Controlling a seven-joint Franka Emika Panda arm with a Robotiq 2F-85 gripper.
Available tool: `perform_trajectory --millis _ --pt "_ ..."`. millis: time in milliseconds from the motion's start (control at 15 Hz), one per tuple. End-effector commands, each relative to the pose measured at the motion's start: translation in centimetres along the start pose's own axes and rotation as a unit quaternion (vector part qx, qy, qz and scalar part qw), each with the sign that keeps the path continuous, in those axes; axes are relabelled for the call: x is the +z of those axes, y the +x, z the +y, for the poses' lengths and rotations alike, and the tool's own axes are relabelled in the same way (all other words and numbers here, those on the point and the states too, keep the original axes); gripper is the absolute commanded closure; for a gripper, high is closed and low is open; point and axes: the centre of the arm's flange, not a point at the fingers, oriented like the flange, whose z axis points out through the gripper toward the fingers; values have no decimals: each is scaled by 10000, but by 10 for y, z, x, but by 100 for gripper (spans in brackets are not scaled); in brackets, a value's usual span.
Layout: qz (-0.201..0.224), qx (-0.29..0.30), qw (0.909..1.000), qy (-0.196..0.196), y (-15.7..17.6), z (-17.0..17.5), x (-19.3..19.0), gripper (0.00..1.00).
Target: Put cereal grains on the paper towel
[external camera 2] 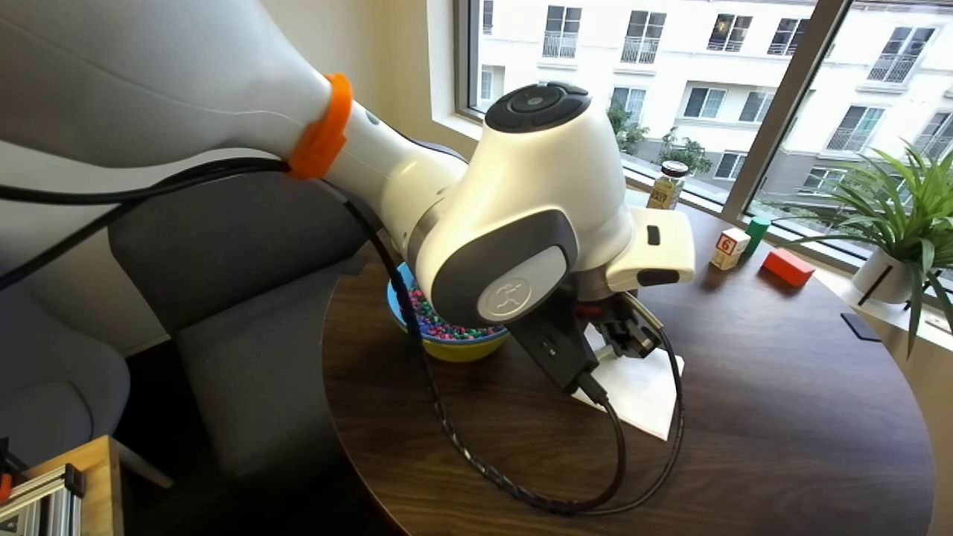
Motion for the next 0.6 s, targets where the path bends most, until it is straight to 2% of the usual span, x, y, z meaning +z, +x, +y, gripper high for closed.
perform_trajectory --millis 0,267,533 --pt "89 82 9999 74 6 -2 -10 97" --pt "256 177 9995 35 15 -3 -43 97" --pt "413 514 9978 11 17 -16 -79 97"
